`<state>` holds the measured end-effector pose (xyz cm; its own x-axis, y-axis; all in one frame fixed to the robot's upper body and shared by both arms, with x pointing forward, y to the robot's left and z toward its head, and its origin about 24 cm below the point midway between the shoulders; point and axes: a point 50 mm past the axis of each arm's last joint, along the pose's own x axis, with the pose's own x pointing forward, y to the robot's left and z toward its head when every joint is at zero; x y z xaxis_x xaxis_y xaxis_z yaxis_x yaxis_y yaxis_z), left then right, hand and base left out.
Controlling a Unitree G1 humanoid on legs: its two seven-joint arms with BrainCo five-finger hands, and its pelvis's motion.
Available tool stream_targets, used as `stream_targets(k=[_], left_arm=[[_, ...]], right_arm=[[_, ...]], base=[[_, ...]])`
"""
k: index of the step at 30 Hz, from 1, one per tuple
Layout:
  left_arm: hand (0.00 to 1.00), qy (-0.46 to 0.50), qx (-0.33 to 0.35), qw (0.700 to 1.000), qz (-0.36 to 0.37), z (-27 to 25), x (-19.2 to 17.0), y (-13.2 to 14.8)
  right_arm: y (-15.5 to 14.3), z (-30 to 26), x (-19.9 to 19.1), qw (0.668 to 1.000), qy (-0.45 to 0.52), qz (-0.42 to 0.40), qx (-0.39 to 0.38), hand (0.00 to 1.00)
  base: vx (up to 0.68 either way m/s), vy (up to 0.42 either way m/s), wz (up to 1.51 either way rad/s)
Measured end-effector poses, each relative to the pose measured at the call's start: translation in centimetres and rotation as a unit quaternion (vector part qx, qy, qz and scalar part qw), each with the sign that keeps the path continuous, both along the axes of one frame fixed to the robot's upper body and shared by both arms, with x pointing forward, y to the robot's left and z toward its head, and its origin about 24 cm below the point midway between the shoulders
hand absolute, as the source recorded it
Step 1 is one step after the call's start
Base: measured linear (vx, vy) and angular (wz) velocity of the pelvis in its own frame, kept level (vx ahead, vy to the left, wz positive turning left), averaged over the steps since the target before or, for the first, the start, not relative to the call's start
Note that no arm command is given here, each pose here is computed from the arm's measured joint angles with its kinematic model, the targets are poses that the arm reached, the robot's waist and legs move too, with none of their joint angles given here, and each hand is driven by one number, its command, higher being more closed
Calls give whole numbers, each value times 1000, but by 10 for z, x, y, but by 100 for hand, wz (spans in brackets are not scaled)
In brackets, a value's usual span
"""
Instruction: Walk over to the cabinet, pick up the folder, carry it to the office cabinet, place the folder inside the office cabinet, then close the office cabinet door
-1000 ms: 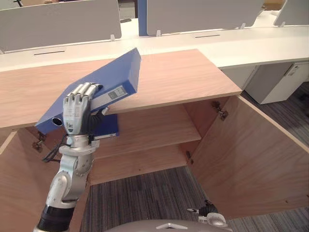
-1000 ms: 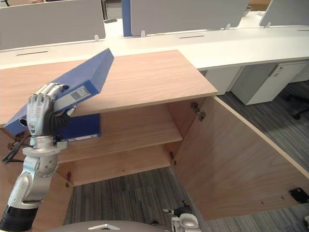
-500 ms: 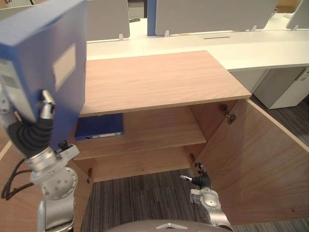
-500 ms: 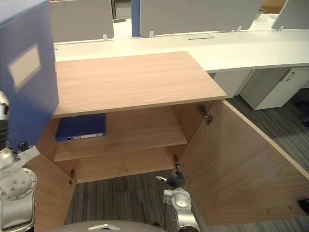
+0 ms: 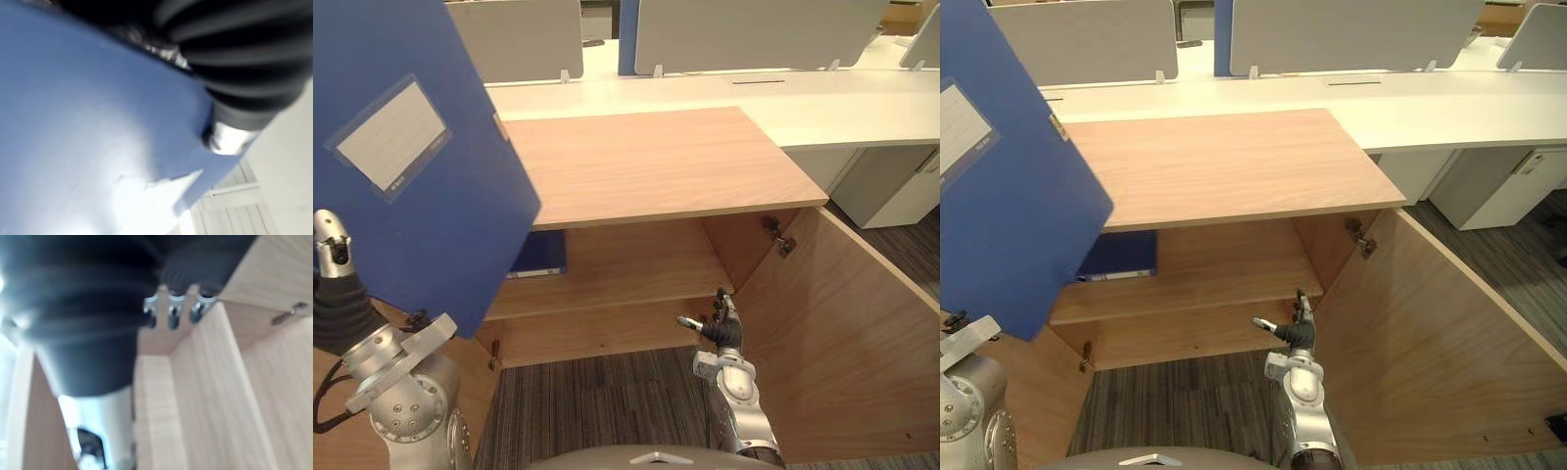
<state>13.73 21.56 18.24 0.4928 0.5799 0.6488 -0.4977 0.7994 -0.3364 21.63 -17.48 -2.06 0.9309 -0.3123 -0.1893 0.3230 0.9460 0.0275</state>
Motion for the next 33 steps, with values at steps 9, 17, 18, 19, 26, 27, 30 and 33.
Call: stream_targets(k=[9,17,18,19,26,27,30,33], left_arm=[[100,-1,-44,987,-154,-9,6,-16],[100,24,-36,974,-224,-20,15,-30],[100,34,-39,972,-231,-23,18,-32],[100,38,-40,971,-234,-25,19,-33],[100,42,-11,952,-302,-24,28,-51],[100,40,-9,950,-308,-23,29,-53],[100,38,1,943,-332,-23,35,-60],[100,35,2,942,-333,-22,36,-60]], right_arm=[[0,38,8,996,-88,-13,2,0],[-8,91,7,977,-208,-42,-8,0],[-8,97,7,973,-225,-44,-9,0],[-8,100,6,972,-232,-46,-10,0],[11,133,11,948,-317,18,24,0],[14,136,12,945,-324,29,25,0],[27,149,19,932,-352,79,23,0],[33,157,23,923,-367,110,16,0]], base=[[0,0,0],[-4,-4,-1],[-12,-13,-6],[-12,-13,-4],[2,-7,-11],[1,-9,-9],[-2,-3,-1],[0,0,0]])
